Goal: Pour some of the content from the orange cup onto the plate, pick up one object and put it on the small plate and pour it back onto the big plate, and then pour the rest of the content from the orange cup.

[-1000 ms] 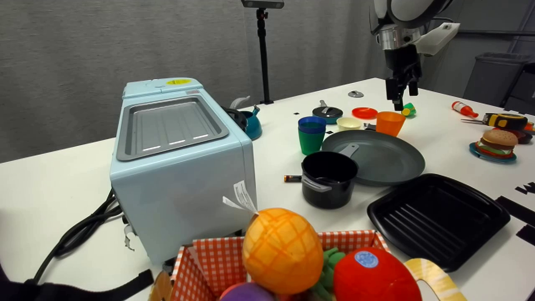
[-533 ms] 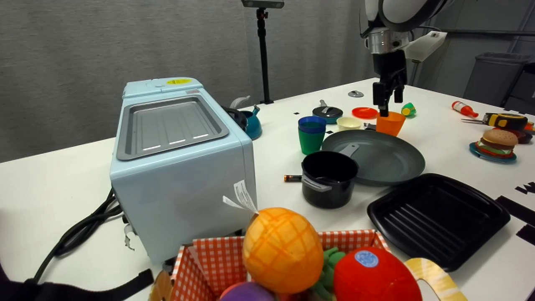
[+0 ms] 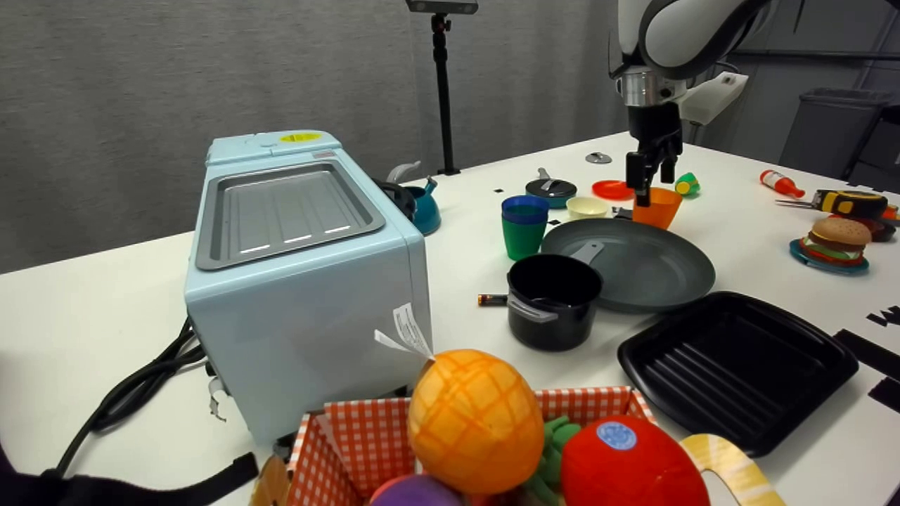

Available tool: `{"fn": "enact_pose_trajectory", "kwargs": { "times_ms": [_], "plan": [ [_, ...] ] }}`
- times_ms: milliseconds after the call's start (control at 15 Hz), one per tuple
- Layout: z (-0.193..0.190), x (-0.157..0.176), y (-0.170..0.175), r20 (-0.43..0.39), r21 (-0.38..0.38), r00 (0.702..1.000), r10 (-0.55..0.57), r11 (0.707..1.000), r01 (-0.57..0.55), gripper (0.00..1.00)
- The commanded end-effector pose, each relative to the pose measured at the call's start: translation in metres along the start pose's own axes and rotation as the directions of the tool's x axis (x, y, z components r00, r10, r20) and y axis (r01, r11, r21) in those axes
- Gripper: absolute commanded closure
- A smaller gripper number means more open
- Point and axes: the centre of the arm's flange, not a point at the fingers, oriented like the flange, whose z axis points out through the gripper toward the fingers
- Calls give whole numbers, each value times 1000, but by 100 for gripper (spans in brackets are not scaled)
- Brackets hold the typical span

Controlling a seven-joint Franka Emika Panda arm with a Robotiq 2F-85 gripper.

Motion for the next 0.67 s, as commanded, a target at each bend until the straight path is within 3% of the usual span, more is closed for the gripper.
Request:
{"fn": "enact_pose_trajectory", "kwargs": {
  "times_ms": [0, 600],
  "plan": [
    [11, 4, 4, -12, 12, 1000, -1, 1000, 1, 0],
    [23, 6, 10, 2, 21, 1000, 18, 1000, -18, 0]
  ]
}}
